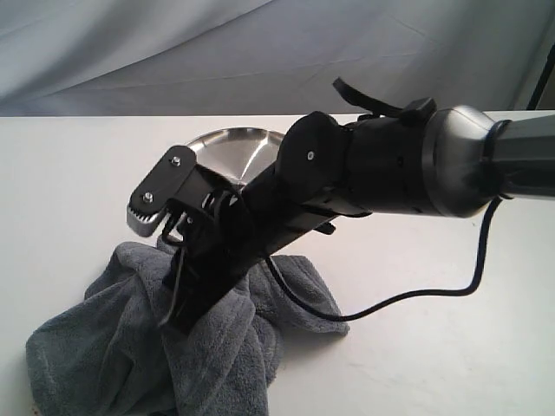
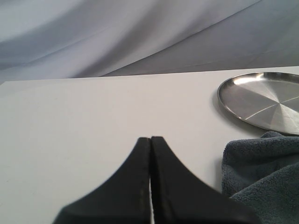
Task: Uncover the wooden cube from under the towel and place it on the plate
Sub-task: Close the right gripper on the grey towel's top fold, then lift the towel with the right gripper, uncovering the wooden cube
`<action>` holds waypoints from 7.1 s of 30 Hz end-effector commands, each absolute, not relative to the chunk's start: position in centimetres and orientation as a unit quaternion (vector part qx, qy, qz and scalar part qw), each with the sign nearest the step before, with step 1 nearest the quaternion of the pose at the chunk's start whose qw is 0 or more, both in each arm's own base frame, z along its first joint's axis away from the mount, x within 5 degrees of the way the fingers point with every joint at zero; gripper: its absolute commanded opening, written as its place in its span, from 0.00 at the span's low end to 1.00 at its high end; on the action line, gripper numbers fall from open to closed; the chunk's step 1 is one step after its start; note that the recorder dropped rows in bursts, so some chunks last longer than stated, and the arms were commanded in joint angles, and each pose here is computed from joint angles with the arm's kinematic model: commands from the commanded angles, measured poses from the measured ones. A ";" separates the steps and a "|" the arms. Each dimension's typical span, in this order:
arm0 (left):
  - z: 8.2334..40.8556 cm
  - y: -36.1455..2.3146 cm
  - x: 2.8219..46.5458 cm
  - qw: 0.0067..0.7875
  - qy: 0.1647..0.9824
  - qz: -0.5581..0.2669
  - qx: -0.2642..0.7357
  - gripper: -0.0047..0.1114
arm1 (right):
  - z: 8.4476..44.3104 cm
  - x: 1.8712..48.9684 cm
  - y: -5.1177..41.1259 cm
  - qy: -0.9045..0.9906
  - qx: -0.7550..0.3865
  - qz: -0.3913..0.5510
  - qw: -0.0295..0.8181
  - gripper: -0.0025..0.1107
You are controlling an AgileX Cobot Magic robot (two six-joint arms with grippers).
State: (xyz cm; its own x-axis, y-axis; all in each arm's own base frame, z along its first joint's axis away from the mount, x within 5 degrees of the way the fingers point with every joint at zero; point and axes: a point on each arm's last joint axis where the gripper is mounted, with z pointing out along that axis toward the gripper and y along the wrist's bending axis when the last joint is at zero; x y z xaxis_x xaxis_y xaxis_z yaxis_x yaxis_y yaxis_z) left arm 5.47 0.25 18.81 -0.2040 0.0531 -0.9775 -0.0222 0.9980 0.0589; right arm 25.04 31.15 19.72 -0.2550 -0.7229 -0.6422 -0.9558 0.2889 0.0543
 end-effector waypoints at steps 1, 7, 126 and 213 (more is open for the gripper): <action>18.8 0.2 5.5 0.634 0.773 0.032 0.017 0.04 | 19.6 23.7 30.7 0.743 -0.594 0.245 0.189 0.02; 18.8 0.2 5.5 0.634 0.773 0.032 0.017 0.04 | 19.5 23.0 30.6 0.735 -0.608 0.258 0.153 0.02; 18.8 0.2 5.5 0.634 0.773 0.033 0.017 0.04 | 25.9 22.6 34.4 0.677 -0.527 0.231 0.459 0.02; 18.8 0.2 5.5 0.634 0.773 0.032 0.016 0.04 | 37.7 22.5 18.6 0.665 -0.335 0.090 0.662 0.02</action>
